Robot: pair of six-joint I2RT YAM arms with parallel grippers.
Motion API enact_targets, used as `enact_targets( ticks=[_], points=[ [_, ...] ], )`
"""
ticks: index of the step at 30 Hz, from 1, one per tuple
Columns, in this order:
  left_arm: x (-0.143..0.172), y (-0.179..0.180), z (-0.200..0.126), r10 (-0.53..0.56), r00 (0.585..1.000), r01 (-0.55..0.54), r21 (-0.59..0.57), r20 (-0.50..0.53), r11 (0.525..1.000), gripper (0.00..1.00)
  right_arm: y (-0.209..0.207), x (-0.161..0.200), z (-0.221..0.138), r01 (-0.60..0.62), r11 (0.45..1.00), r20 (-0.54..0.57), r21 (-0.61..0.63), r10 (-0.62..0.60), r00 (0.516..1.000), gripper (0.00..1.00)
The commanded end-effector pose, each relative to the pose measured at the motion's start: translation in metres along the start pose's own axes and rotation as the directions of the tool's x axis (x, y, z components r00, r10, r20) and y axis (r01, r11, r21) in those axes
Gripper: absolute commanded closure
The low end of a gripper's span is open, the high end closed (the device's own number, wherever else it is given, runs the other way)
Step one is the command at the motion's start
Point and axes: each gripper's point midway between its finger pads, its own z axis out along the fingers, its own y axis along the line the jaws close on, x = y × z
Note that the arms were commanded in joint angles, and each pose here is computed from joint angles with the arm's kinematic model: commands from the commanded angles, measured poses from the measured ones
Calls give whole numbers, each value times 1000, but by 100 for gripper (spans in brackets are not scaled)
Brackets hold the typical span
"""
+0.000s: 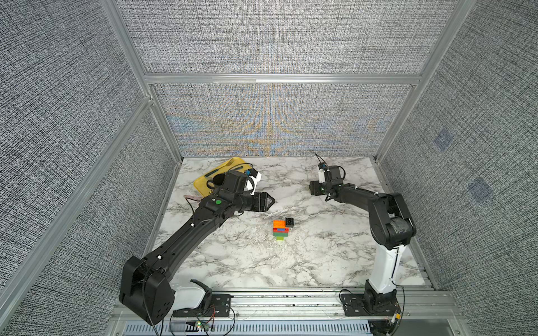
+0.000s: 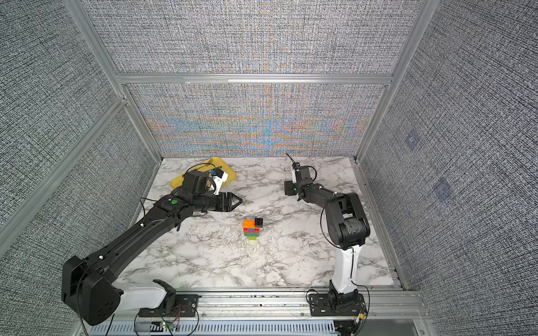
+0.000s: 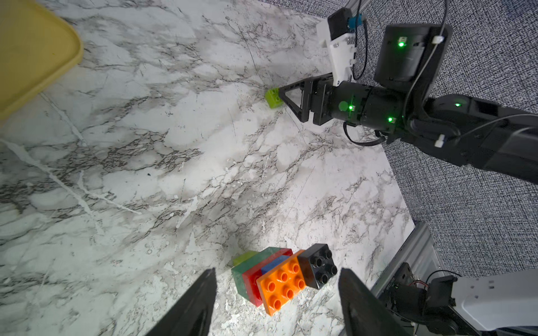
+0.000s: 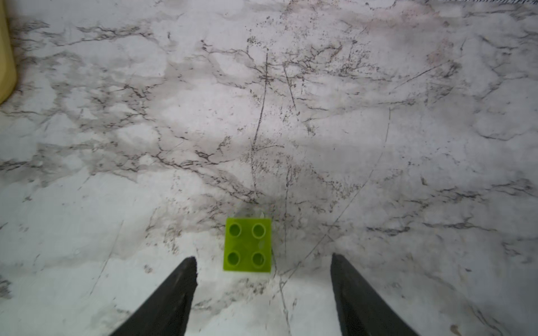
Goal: Assemble a carrot with lego
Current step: Move the lego brick at the center of the board.
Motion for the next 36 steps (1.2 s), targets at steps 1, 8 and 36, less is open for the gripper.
enact_targets(
  ticks=[1,8,36],
  points=[
    [-8,-2,0,15,1000,-15,2,22,1000,30,1,5,9,-34,999,-38,-28,32,999,27],
    [-9,-2,4,22,1000,-22,7,16,1000,30,11,21,22,-41,996,-103,-83,33,994,32],
    [17,102,-33,-72,993,103,-370,97,923,30,222,56,12,437,620,43,-652,-545,838,65]
  ],
)
